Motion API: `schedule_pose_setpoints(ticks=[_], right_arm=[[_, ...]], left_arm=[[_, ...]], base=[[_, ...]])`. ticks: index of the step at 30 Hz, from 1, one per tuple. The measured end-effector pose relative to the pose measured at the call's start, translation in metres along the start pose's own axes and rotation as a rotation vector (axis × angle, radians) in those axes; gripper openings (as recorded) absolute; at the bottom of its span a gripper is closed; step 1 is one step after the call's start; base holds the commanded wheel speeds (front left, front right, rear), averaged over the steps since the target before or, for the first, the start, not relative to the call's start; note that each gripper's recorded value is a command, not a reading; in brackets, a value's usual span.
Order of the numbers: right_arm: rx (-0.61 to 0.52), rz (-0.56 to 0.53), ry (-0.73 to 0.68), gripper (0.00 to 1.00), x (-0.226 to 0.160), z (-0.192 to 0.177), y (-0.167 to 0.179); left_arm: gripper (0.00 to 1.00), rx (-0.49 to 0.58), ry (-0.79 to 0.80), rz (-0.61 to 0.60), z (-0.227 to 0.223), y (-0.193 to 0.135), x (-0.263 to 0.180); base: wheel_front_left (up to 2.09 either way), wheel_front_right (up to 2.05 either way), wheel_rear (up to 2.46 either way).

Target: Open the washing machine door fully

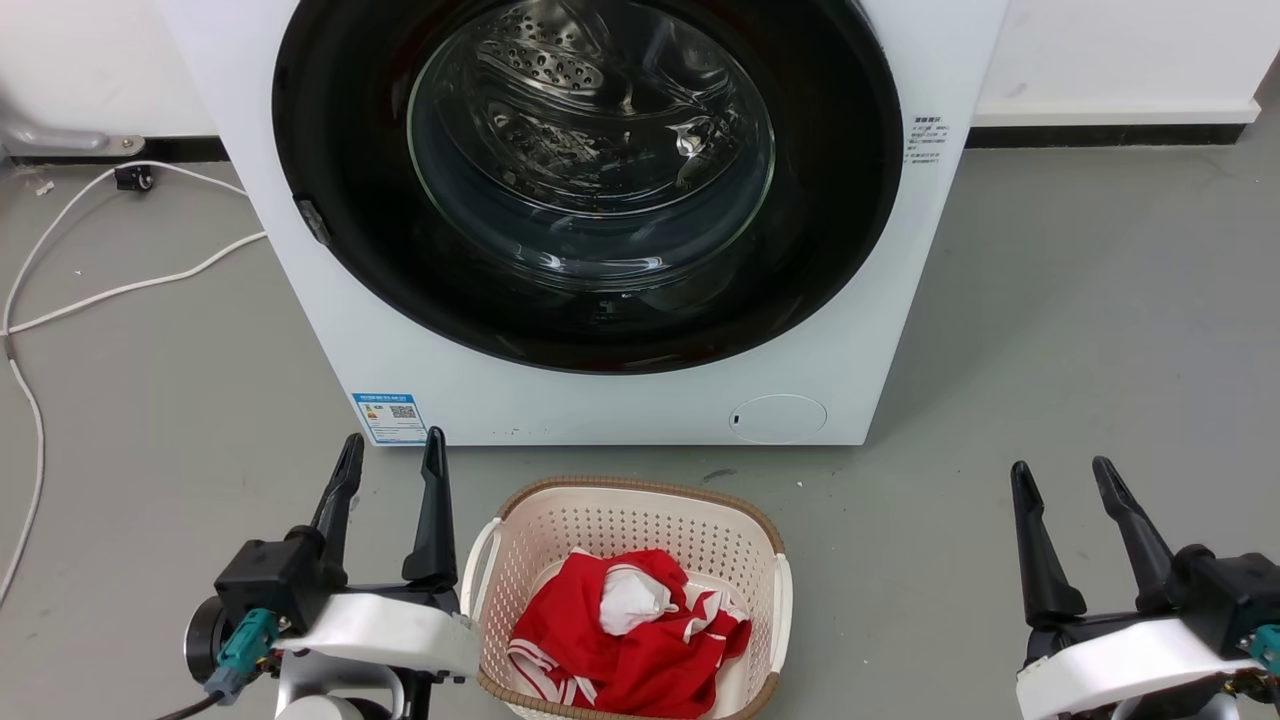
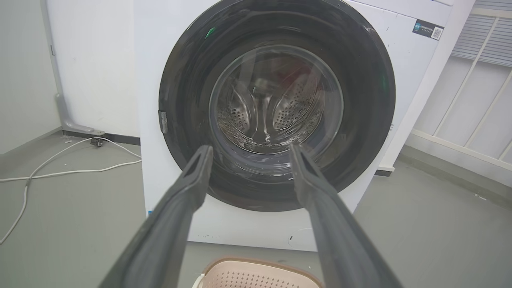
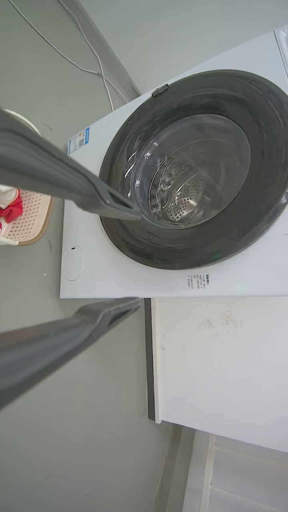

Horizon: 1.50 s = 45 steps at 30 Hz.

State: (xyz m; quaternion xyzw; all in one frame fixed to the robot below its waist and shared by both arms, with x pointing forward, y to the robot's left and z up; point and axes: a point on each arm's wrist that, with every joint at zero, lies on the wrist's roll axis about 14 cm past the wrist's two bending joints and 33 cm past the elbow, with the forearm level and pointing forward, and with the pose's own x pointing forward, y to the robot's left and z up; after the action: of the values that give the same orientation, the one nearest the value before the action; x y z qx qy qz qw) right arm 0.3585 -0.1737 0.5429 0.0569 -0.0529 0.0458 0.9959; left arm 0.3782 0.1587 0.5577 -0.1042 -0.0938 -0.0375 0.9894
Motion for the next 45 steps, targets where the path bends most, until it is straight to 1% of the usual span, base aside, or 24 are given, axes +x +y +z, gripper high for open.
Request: schedule_pose_setpoints(ticks=[8, 21, 37, 45], right_arm=[[-0.072, 0.010, 0.004, 1.00, -0.002, 0.000, 0.002], [-0.160, 0.023, 0.006, 1.00, -0.003, 0.000, 0.005], [-0.230, 0.040, 0.005, 1.00, -0.004, -0.001, 0.009], [-0.214, 0.042, 0.002, 1.00, -0.004, 0.000, 0.010]], left_arm=[[1.00, 0.076, -0.010, -0.017, 0.001, -0.004, -0.001], [1.00, 0.184, -0.037, -0.042, 0.004, -0.009, -0.002], [1.00, 0.260, -0.063, -0.062, 0.006, -0.014, -0.005], [1.00, 0.248, -0.056, -0.052, 0.004, -0.012, -0.007]], base=[[0.00, 0.00, 0.00], [0.00, 0.00, 0.00], [0.00, 0.00, 0.00], [0.00, 0.00, 0.00]])
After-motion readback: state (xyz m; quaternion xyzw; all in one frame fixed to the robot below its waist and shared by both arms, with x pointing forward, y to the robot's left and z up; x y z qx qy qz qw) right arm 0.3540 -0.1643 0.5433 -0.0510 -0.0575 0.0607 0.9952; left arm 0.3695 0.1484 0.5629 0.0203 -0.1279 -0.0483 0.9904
